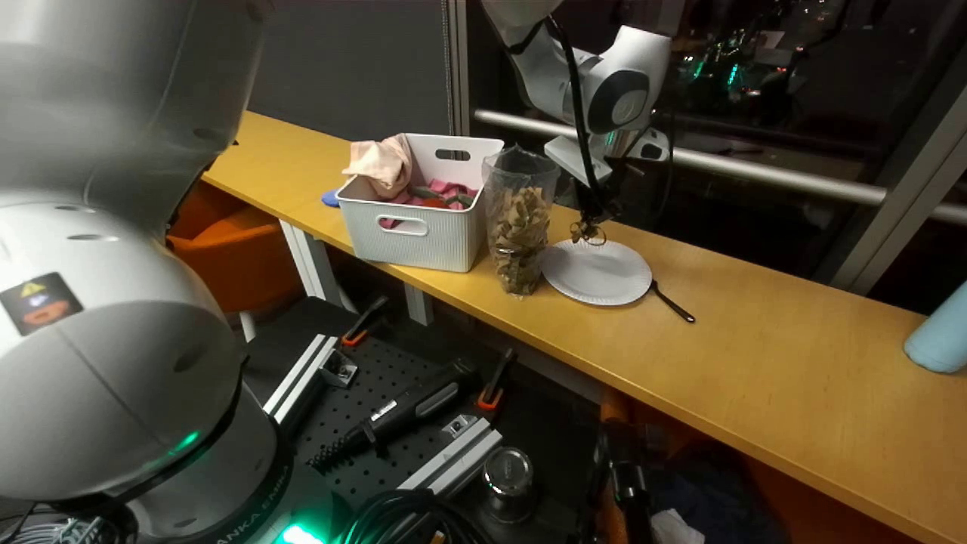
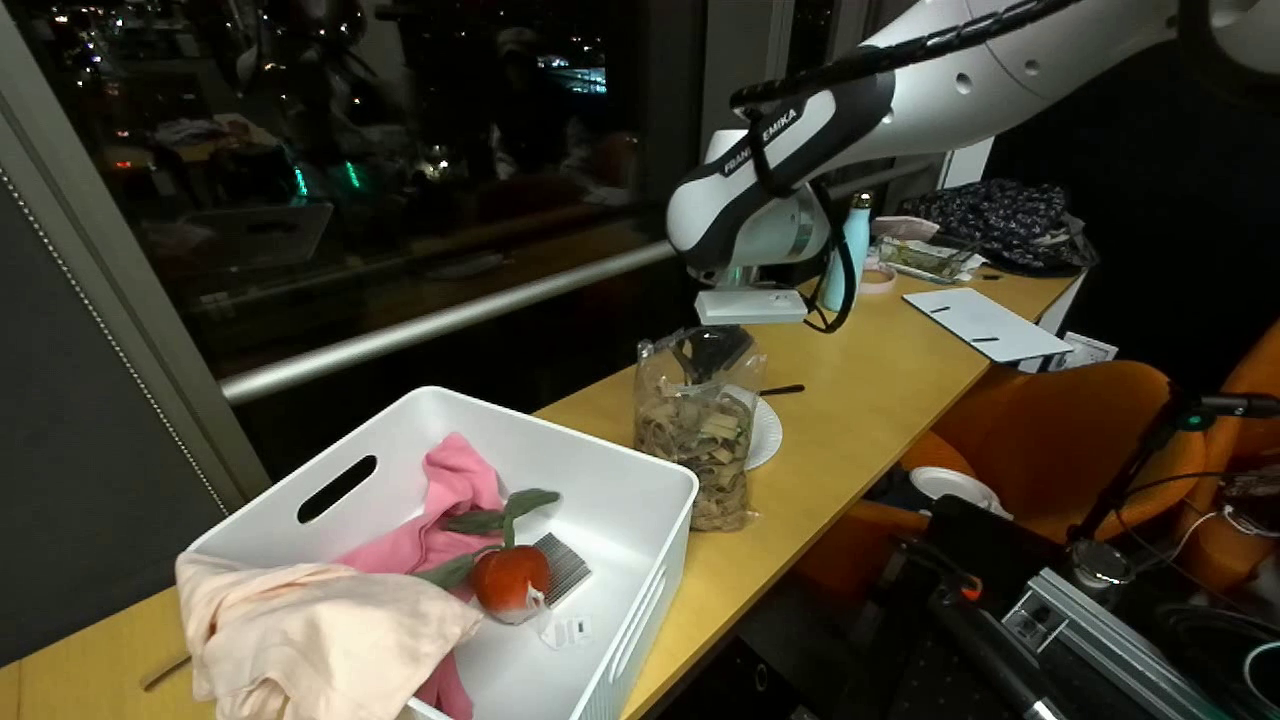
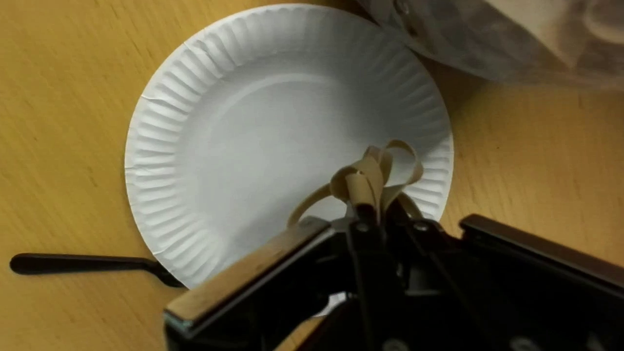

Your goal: Put some rubber bands on the white plate

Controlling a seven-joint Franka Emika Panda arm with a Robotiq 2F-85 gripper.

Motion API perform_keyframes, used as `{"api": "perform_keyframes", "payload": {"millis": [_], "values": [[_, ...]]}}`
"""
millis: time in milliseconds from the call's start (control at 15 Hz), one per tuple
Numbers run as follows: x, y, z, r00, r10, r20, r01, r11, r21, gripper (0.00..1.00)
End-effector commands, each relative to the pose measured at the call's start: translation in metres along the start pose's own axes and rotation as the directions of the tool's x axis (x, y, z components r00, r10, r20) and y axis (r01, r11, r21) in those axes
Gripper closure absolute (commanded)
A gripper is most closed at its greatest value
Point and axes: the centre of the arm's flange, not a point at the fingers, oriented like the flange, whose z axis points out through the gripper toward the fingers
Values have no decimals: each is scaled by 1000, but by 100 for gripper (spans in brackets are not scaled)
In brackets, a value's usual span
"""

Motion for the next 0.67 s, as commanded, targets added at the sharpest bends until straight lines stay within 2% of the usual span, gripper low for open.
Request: {"api": "perform_keyframes", "payload": {"millis": [0,133,333,600], "values": [[19,-8,4,1000,20,12,-20,1000,-20,65],[19,-8,7,999,29,14,-28,999,-23,56],[15,-7,8,999,35,20,-34,999,-35,34],[-7,0,-1,998,48,28,-45,993,-110,6]]}}
